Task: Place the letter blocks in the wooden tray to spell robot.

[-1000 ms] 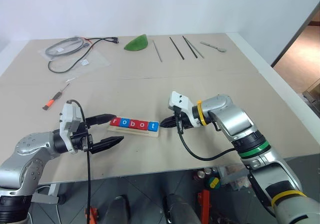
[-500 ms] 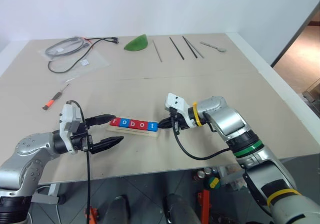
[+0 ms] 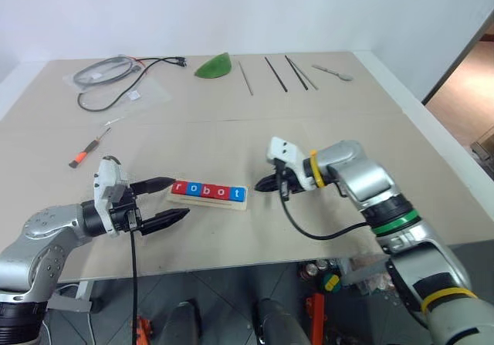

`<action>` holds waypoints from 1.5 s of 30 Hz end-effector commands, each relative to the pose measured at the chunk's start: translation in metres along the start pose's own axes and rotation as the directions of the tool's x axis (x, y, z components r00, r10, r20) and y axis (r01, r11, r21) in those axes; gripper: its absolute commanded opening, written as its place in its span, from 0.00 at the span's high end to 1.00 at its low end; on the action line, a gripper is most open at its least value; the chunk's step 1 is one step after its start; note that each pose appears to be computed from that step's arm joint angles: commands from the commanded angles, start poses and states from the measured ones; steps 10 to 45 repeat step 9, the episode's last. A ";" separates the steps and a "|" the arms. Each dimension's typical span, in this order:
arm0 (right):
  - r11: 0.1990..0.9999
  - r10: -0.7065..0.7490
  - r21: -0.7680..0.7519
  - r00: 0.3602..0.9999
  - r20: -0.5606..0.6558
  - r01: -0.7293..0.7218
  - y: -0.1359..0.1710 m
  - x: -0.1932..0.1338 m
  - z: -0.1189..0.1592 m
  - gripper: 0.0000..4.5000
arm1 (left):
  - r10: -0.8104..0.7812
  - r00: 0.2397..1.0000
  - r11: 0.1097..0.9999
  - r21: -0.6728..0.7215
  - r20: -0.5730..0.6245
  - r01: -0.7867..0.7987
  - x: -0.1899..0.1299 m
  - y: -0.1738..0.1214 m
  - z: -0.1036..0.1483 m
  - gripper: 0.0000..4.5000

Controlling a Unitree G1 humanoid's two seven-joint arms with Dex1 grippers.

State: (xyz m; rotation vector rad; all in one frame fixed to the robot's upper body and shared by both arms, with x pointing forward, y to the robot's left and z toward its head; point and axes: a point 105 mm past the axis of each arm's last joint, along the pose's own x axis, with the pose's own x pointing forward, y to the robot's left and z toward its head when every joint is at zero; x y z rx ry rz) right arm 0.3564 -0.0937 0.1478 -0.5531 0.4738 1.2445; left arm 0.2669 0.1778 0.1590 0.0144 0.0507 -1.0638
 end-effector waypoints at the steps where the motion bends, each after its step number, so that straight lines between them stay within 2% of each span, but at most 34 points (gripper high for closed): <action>1: 0.999 -0.019 -0.037 0.997 0.072 0.022 -0.003 -0.027 0.012 0.99 | 0.079 0.996 0.997 0.021 0.036 -0.080 -0.011 0.006 0.017 0.00; 4: 0.999 -0.041 -0.007 0.993 0.113 0.043 -0.001 -0.044 0.006 0.99 | 0.156 0.987 0.987 0.027 0.037 -0.157 -0.025 0.011 0.019 0.00; 9: 0.992 -0.115 0.078 0.979 0.167 0.103 0.005 -0.067 -0.007 0.99 | 0.215 0.976 0.977 0.011 -0.037 -0.215 -0.054 0.008 0.001 0.00; 45: 0.992 -0.115 0.078 0.979 0.167 0.103 0.005 -0.067 -0.007 0.99 | 0.215 0.976 0.977 0.011 -0.037 -0.215 -0.054 0.008 0.001 0.00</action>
